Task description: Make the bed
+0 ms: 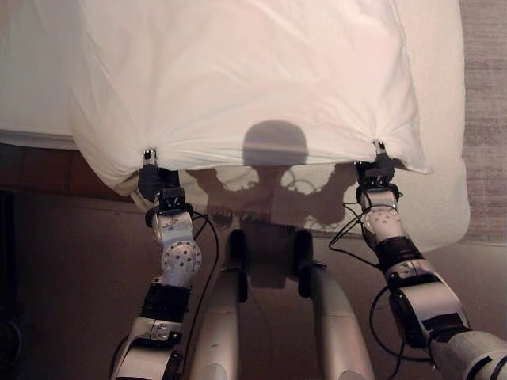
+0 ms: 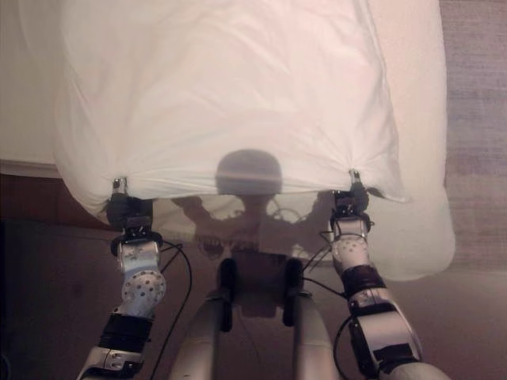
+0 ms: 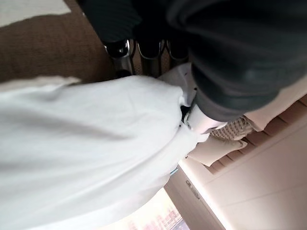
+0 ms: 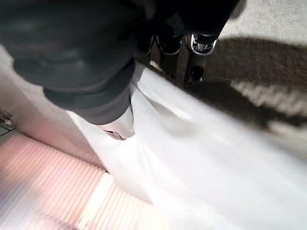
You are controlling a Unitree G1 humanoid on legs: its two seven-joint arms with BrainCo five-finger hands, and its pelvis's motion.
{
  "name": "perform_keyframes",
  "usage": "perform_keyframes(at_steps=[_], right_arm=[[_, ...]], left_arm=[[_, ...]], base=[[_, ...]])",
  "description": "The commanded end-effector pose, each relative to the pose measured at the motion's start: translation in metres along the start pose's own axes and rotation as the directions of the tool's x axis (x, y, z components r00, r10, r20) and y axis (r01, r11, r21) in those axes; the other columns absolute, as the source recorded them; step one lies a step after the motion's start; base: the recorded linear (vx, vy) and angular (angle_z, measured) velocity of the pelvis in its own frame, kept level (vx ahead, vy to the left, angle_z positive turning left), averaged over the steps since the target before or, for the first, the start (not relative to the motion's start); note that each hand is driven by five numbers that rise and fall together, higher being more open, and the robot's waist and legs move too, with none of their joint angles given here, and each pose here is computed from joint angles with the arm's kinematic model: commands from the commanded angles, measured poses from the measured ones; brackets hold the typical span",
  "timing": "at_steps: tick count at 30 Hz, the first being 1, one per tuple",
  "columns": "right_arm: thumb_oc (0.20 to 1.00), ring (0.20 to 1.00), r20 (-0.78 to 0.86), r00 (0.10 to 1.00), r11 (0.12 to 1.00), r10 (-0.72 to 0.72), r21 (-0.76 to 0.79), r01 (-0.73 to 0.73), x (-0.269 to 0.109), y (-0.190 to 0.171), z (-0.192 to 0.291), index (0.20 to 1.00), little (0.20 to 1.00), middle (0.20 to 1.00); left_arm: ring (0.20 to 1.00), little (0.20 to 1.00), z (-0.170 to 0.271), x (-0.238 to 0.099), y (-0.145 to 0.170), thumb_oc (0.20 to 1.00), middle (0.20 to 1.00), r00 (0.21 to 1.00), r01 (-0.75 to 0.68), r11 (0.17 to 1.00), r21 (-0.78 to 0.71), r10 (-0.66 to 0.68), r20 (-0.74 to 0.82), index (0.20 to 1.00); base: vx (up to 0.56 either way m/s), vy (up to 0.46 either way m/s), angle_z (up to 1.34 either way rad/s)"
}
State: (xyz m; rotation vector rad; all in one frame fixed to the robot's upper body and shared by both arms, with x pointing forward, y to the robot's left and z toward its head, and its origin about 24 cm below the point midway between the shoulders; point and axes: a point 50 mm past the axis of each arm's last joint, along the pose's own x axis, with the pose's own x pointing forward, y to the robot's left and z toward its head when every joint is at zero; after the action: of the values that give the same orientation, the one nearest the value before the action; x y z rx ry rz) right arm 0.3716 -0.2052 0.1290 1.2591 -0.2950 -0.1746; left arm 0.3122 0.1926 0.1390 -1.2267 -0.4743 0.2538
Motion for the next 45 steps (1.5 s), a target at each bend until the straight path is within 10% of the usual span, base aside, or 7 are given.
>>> perform_keyframes(at_steps=[1,2,4,5,20,33,45], right_arm=[[0.200,0.200,0.076,0.996,0.999,0.043,-0.020,-0.041,-0.014,-0.010,0.012,0.200,0.200,0.200],[0.200,0.200,0.083,0.995,0.998,0.061,-0.016,-0.060,-0.017,-0.009,0.012,0.200,0.200,0.200],[0.200,0.200,0.085,0.993,0.996,0.087,-0.002,-0.087,-0.022,-0.005,0.010,0.200,0.200,0.200],[0.200,0.200,0.098,0.984,0.988,0.148,0.036,-0.152,-0.034,0.001,0.008,0.200,0.200,0.200],[0.200,0.200,0.123,0.919,0.917,0.376,0.096,-0.388,-0.077,0.024,0.010,0.200,0.200,0.200],[0.200,0.200,0.073,0.928,0.925,0.364,0.086,-0.370,-0.074,0.033,0.012,0.200,0.200,0.200],[0.200,0.200,0.067,0.896,0.897,0.440,0.024,-0.442,-0.077,0.052,0.018,0.200,0.200,0.200]], left_arm=[[0.526,0.526,0.026,-0.005,0.010,0.526,0.526,0.992,0.029,0.999,-0.026,-0.026,0.120,0.526],[0.812,0.812,0.023,-0.005,0.012,0.812,0.812,0.994,0.023,0.999,-0.034,-0.020,0.108,0.812],[0.812,0.812,0.023,-0.005,0.013,0.812,0.812,0.995,0.021,0.999,-0.042,-0.017,0.100,0.812],[1.000,1.000,0.015,-0.006,0.017,1.000,1.000,0.998,0.003,0.998,-0.071,0.002,0.070,1.000],[1.000,1.000,0.009,0.007,0.018,1.000,1.000,0.997,0.074,0.989,-0.127,-0.071,0.026,1.000],[1.000,1.000,0.033,0.021,0.054,1.000,1.000,0.930,-0.361,0.932,0.041,0.356,0.085,1.000],[1.000,1.000,0.032,0.023,0.058,1.000,1.000,0.906,-0.422,0.898,0.128,0.422,0.025,1.000]], base=[[0.00,0.000,0.00],[0.00,0.000,0.00],[0.00,0.000,0.00],[0.00,0.000,0.00],[-0.01,0.007,-0.04],[0.00,-0.001,-0.03],[0.00,0.001,0.00]])
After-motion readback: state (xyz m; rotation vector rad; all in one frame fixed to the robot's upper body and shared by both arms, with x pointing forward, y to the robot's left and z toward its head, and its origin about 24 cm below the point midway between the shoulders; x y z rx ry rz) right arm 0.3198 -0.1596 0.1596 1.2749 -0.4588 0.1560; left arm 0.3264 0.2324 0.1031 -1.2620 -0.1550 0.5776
